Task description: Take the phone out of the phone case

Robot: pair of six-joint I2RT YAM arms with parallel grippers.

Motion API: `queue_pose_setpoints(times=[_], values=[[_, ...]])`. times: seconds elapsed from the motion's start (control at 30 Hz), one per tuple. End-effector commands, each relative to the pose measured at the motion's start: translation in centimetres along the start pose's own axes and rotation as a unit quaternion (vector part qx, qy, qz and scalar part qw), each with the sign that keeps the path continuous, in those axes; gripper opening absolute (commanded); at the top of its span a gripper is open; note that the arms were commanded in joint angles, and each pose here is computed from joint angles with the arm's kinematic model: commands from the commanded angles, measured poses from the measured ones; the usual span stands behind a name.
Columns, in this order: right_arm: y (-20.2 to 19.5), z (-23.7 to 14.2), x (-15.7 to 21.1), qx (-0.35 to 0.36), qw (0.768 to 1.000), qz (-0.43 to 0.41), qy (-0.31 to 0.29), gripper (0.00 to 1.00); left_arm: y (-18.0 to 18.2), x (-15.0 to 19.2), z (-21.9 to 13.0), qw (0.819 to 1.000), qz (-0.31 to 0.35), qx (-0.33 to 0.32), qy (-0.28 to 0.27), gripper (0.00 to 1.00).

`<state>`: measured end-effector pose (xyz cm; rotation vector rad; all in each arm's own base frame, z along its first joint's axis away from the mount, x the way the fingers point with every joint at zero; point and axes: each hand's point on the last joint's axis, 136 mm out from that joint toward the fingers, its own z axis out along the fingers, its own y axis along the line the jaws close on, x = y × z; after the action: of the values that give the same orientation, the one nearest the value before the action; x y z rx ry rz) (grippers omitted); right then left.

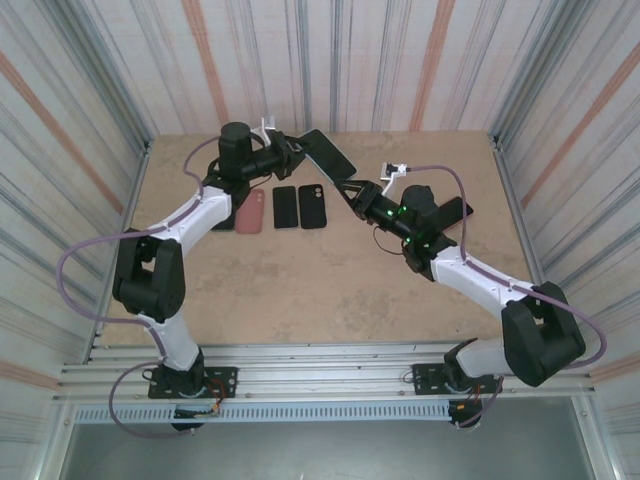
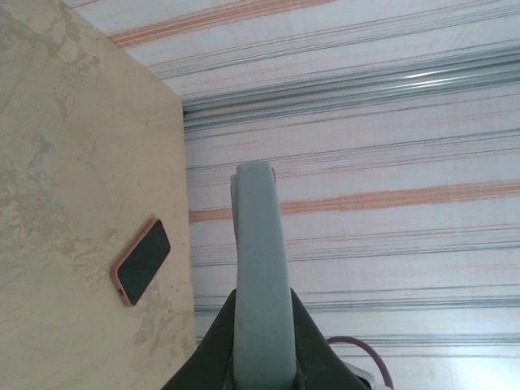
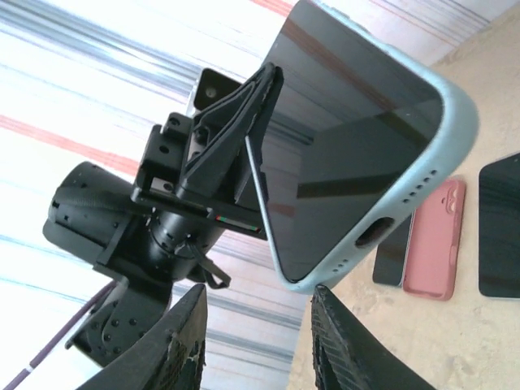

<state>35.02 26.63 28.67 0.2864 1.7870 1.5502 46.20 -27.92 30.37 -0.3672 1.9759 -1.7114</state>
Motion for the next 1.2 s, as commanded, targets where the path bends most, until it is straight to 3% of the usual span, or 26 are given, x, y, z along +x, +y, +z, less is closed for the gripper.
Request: queue_pose_setpoints(times=[0.0, 0.77, 1.17], values=[[0.5, 0.3, 0.1, -0.018, 1.000, 0.025, -0.005, 0.35, -5.9, 0.7, -1.7, 0.997, 0.021, 0.071, -0.007, 0.09], [0.5, 1.3, -0.2, -0.042, 0.998, 0.038, -0.012, 0.15, -6.8, 1.0, -1.8, 0.996, -0.003, 0.093, -0.004, 0.09], [-0.3, 0.8, 0.5, -0.025, 0.996, -0.080, 0.027, 0.08, -11.5, 0.4, -2.8, 0.985, -0.074, 0.156, -0.010, 0.07]])
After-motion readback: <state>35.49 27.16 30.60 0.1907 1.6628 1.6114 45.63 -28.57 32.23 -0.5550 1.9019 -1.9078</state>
